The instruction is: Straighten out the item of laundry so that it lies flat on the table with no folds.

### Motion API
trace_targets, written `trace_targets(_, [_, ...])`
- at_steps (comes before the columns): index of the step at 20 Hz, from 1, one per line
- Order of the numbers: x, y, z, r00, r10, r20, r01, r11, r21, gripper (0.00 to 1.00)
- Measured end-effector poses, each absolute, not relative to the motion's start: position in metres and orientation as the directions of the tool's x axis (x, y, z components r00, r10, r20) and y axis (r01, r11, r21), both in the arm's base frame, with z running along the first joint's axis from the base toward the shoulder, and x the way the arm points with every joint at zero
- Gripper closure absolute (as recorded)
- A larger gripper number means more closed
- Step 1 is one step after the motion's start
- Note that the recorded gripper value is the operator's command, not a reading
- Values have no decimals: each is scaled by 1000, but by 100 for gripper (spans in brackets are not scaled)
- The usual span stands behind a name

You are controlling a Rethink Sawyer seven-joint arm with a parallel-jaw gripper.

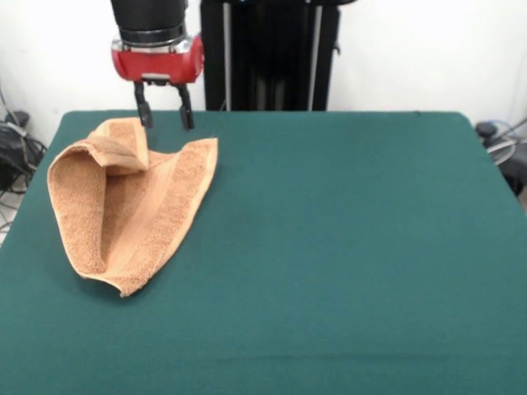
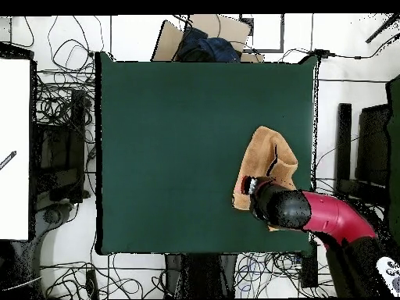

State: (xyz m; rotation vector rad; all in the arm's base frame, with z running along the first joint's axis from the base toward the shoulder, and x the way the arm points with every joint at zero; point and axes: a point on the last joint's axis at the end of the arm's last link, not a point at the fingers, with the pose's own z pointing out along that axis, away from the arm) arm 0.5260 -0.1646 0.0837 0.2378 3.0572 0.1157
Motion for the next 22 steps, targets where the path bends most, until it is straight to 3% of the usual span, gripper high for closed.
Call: trace_targets(22, [515,-137,58,-996,39,-86,34,997,65,0])
